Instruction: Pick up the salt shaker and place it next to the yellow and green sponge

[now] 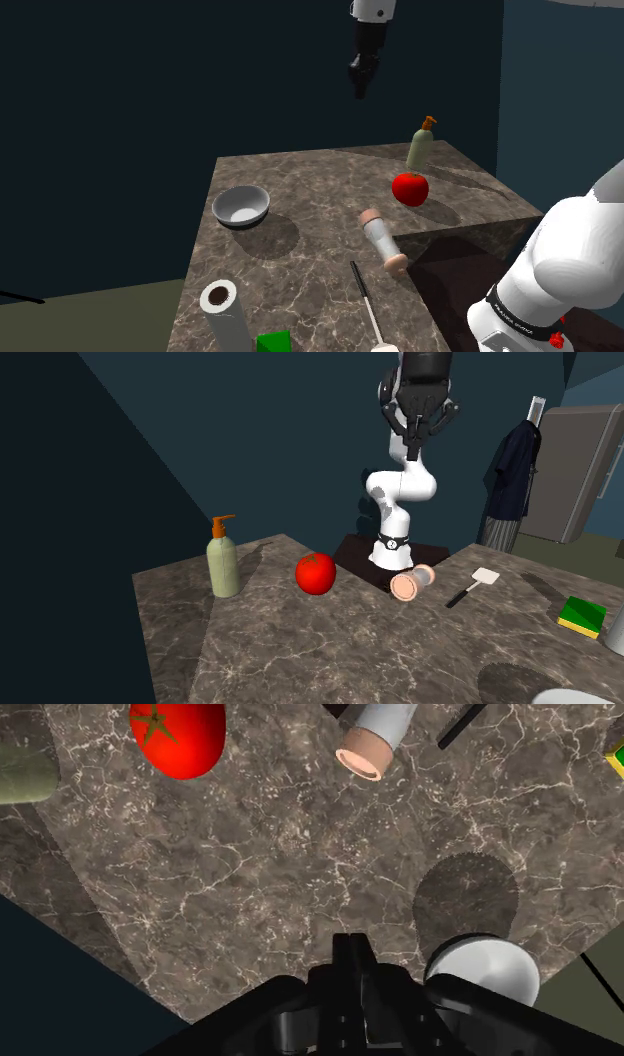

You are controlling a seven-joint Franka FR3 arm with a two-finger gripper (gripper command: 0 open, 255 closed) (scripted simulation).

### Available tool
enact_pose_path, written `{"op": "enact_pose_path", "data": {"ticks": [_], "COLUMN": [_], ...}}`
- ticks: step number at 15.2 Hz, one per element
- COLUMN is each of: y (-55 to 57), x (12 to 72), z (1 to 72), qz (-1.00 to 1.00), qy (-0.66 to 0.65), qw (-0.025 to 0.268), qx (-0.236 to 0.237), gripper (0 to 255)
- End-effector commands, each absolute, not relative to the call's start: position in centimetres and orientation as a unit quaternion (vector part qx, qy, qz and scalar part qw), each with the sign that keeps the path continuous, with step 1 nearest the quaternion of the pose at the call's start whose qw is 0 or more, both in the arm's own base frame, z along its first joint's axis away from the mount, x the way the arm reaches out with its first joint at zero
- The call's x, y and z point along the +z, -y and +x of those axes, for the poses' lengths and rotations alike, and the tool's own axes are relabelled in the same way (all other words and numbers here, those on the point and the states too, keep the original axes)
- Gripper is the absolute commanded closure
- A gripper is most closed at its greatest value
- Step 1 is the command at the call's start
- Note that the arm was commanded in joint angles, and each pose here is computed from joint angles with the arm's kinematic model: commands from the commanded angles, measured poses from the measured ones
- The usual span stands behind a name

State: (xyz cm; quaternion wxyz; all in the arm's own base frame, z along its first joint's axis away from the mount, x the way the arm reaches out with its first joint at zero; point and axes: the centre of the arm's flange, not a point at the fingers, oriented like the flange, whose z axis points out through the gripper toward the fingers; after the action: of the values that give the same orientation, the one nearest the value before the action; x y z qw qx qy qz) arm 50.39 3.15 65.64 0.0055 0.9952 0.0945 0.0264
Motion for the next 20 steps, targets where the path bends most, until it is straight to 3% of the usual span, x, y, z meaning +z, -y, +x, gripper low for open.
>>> {"op": "enact_pose_path", "data": {"ticks": [1,20], "y": [-3.1,-6.9], "x": [65.6,43.8], "z": [50.4,34.6], "qz": [0.995,0.989], "qy": [-0.094,0.065], "qw": [0.006,0.049], "qx": [0.026,0.126], "gripper": [0,0]}}
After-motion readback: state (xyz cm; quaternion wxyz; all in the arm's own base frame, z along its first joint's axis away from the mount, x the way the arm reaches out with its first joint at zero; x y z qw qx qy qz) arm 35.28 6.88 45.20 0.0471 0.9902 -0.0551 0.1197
